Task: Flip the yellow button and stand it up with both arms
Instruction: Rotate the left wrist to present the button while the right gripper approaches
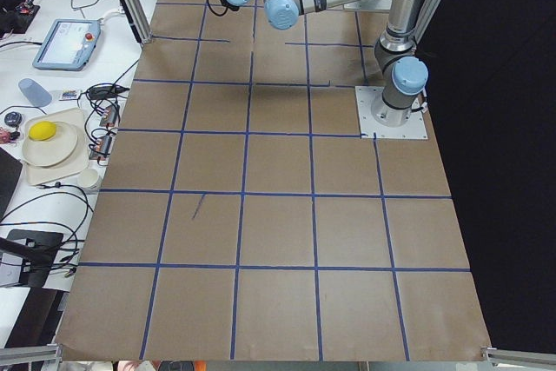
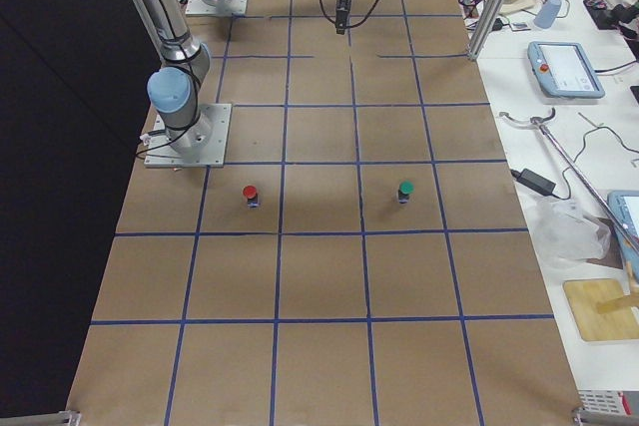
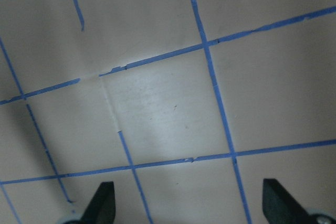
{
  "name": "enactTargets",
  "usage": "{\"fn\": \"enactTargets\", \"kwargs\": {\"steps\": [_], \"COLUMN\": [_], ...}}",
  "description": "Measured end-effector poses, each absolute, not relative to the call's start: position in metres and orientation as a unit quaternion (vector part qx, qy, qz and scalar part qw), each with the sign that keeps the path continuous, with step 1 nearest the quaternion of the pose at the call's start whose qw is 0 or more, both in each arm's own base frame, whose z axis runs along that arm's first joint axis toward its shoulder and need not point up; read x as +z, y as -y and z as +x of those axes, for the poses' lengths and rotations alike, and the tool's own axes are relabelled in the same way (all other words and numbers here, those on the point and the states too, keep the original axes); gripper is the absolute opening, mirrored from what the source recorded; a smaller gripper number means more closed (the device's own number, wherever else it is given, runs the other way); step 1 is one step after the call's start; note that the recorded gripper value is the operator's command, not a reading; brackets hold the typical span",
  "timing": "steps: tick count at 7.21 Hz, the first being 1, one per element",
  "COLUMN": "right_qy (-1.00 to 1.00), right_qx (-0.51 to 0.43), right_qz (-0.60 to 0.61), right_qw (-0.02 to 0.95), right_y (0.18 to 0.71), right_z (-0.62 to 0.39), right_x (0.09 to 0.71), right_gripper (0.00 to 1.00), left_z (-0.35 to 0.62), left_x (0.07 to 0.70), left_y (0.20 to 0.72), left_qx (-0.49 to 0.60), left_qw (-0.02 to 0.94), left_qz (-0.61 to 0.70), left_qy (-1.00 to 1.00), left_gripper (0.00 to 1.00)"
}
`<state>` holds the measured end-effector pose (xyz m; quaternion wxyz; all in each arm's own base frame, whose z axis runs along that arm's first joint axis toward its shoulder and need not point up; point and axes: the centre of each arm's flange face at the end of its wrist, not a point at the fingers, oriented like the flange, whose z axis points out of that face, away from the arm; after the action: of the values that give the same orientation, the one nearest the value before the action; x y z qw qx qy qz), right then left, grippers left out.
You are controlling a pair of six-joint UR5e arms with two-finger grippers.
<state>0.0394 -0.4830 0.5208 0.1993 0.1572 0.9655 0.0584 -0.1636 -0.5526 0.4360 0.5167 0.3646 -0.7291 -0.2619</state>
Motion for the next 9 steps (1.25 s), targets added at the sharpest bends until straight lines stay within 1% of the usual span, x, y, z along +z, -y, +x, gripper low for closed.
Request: {"fn": "enactTargets", "kwargs": {"steps": [1,3,5,7,9], "right_qy": [-0.94,-0.863,-0.774,-0.726,-0.718], "right_qx": [0.08,0.128,0.177,0.196,0.219], "right_qz": [0.192,0.261,0.321,0.331,0.317], "right_qw": [0.272,0.414,0.517,0.571,0.579], "right_y": [0.48,0.48,0.482,0.499,0.517], "right_z": [0.032,0.047,0.065,0.087,0.114], "right_x": [0.521,0.522,0.517,0.508,0.486], "right_gripper": [1.0,1.0,1.0,1.0,0.99], "left_z": [-0.18,-0.195,-0.202,-0.211,-0.215], "left_x": [0.446,0.462,0.46,0.439,0.433], "left_y": [0.548,0.545,0.543,0.534,0.53], "left_qx": [-0.284,-0.312,-0.331,-0.35,-0.36], "left_qw": [0.538,0.58,0.604,0.61,0.62], "left_qz": [0.369,0.372,0.373,0.377,0.378], "left_qy": [0.703,0.654,0.622,0.603,0.586], "left_gripper": [0.03,0.04,0.04,0.04,0.04]}}
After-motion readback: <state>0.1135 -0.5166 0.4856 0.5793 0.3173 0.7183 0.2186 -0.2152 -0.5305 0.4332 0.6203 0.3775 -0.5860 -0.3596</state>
